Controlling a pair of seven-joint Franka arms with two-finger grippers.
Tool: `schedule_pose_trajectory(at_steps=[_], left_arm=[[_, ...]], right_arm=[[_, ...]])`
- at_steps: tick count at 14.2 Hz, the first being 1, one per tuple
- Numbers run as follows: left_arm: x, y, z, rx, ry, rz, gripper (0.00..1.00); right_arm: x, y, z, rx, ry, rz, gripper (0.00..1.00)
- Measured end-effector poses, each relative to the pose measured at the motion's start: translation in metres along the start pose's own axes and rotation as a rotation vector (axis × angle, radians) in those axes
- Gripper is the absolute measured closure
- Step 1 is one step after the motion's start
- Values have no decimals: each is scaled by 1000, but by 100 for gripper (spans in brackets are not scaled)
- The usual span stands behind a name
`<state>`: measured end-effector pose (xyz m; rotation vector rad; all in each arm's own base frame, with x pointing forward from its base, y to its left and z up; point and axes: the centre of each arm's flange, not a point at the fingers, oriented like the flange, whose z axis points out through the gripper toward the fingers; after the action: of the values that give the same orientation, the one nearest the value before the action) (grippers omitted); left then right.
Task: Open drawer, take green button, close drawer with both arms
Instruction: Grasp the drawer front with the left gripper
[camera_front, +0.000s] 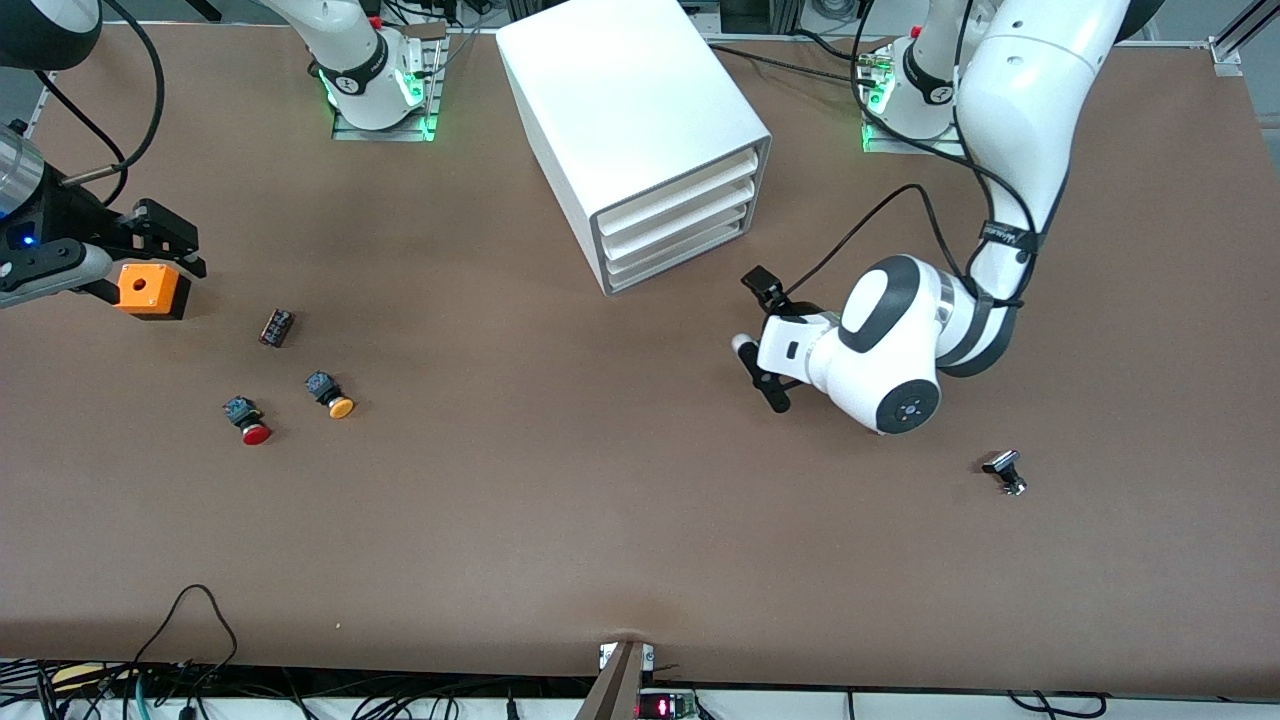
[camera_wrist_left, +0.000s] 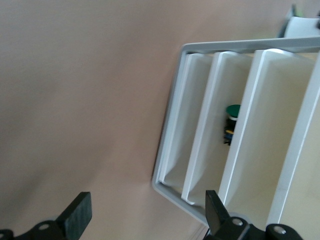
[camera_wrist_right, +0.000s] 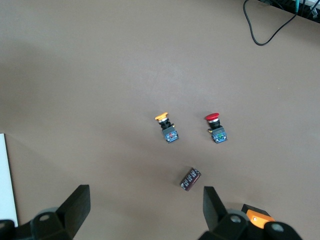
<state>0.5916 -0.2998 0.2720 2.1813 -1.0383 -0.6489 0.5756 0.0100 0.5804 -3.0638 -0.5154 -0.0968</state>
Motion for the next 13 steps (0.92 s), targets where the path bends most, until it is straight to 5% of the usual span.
schedule_pose_trajectory(at_steps=[13], left_arm=[[33, -32, 131, -268, -23, 49, 0]], right_arm=[[0, 0, 0, 0, -1, 1, 0]])
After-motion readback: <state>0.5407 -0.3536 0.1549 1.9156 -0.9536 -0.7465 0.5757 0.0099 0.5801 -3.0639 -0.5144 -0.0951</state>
